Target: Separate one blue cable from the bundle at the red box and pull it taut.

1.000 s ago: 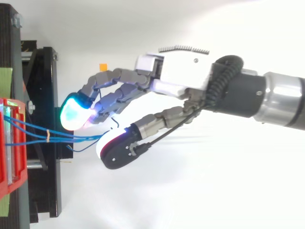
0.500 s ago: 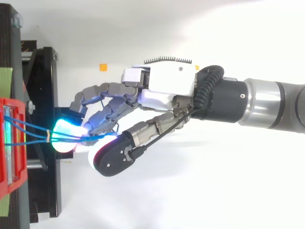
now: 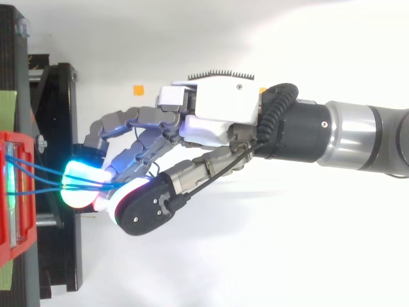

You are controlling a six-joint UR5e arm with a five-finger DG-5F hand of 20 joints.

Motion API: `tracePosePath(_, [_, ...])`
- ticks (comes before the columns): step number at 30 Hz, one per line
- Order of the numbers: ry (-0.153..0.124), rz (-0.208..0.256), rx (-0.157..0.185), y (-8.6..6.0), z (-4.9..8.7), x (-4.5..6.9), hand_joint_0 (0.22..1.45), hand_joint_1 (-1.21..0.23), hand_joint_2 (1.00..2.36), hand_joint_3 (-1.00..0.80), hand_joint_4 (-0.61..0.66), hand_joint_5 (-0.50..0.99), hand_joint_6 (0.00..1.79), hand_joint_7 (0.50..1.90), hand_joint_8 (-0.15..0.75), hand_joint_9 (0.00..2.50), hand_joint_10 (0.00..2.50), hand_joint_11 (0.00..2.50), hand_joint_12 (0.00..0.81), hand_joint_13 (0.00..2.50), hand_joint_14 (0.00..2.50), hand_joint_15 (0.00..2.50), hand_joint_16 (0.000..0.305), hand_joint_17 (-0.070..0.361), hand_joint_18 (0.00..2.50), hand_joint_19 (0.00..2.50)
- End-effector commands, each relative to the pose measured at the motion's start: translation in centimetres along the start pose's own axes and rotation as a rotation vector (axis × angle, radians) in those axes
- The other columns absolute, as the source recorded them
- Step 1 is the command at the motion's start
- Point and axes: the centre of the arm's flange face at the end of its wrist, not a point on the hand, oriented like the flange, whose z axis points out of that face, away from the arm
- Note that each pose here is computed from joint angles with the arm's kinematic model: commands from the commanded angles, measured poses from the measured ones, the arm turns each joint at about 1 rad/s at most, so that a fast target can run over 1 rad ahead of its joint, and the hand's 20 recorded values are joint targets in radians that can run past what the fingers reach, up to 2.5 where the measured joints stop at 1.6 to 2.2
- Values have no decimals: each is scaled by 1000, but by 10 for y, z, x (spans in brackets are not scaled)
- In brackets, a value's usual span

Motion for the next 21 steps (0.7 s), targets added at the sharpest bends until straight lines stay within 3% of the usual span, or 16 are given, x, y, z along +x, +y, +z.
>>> tracePosePath(1, [12, -21, -5, 2, 1, 2, 612, -727, 1007, -403, 255, -135, 502, 1092, 274, 750, 17, 492, 343, 842, 21, 527, 49, 110, 654, 634])
tracePosePath(9, [26, -40, -34, 4, 4, 5, 638, -728, 1008, -384, 242, -124, 501, 1155, 286, 783, 17, 495, 354, 877, 22, 509, 48, 108, 714, 590])
tracePosePath(14, [47, -52, -32, 4, 4, 5, 642, -729, 1008, -385, 234, -122, 501, 1176, 288, 796, 15, 500, 351, 888, 20, 515, 48, 107, 714, 589])
tracePosePath(21, [47, -63, -33, 5, 4, 4, 644, -730, 1007, -387, 231, -119, 500, 1197, 288, 806, 16, 517, 347, 890, 21, 526, 47, 107, 710, 599])
